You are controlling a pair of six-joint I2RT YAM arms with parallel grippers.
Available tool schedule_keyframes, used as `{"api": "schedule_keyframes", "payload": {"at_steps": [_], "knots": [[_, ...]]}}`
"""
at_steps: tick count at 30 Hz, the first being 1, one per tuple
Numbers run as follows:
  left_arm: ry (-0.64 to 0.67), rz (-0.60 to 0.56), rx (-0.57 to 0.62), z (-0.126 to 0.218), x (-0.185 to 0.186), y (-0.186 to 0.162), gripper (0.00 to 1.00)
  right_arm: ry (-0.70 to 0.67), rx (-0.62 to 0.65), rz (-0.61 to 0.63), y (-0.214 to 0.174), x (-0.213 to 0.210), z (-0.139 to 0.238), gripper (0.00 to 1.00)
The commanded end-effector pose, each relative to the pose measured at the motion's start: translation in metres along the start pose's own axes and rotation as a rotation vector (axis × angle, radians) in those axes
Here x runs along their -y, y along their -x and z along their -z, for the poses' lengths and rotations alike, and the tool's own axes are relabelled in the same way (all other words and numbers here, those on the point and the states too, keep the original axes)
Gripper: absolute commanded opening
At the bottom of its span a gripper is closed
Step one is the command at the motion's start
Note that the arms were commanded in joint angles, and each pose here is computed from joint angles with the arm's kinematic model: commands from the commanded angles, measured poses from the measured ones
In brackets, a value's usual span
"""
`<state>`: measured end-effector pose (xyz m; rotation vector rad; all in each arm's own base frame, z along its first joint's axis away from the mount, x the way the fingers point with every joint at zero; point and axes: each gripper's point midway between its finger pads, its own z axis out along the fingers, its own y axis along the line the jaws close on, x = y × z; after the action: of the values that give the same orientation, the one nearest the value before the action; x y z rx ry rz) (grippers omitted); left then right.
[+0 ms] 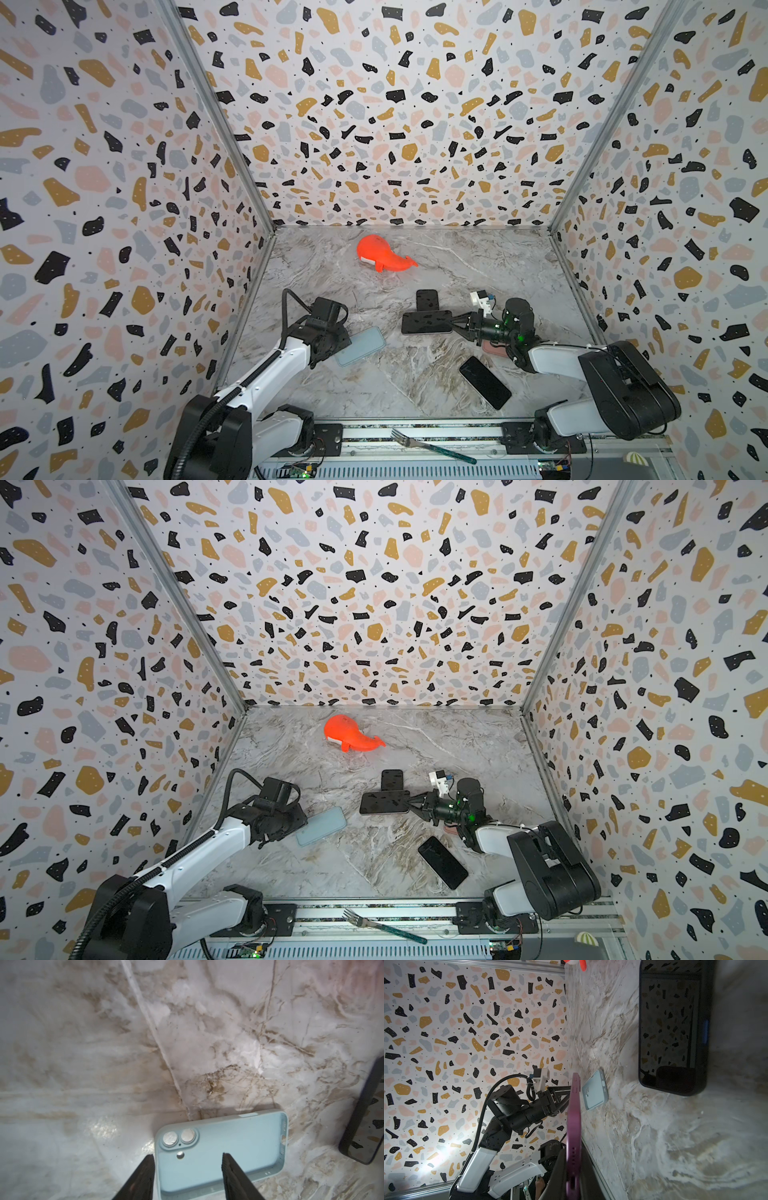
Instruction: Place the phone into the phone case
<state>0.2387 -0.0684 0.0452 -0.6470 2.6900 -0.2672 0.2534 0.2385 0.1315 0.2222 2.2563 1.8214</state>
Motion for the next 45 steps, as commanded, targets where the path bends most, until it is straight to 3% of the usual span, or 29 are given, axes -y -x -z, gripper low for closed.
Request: {"api": "schedule_keyframes", "payload": {"at_steps": [1,14,16,28,36,45], "knots": [[0.026,-0.014,-0.029,-0.012,-0.010,-0.009,0.47,0.054,-0.007,0.109,0.005,-0.028,-0.002,0.03],[0.008,-0.049,-0.060,-0.019,-0.012,-0.020,0.12,0.021,-0.008,0.132,0.004,-0.032,-0.011,0.03],[-0.049,-0.062,-0.075,-0.021,-0.003,-0.024,0.07,0.010,-0.007,0.139,0.003,-0.032,-0.011,0.03],[-0.203,-0.145,-0.173,-0.021,0.025,-0.051,0.02,-0.037,-0.028,0.163,-0.016,-0.023,0.005,0.03],[-0.161,-0.279,-0.165,-0.008,0.040,-0.063,0.01,-0.021,-0.049,0.180,-0.030,-0.042,0.019,0.03],[-0.220,-0.293,-0.174,-0.007,0.066,-0.089,0.01,-0.028,-0.040,0.163,-0.049,-0.040,0.034,0.03]]}}
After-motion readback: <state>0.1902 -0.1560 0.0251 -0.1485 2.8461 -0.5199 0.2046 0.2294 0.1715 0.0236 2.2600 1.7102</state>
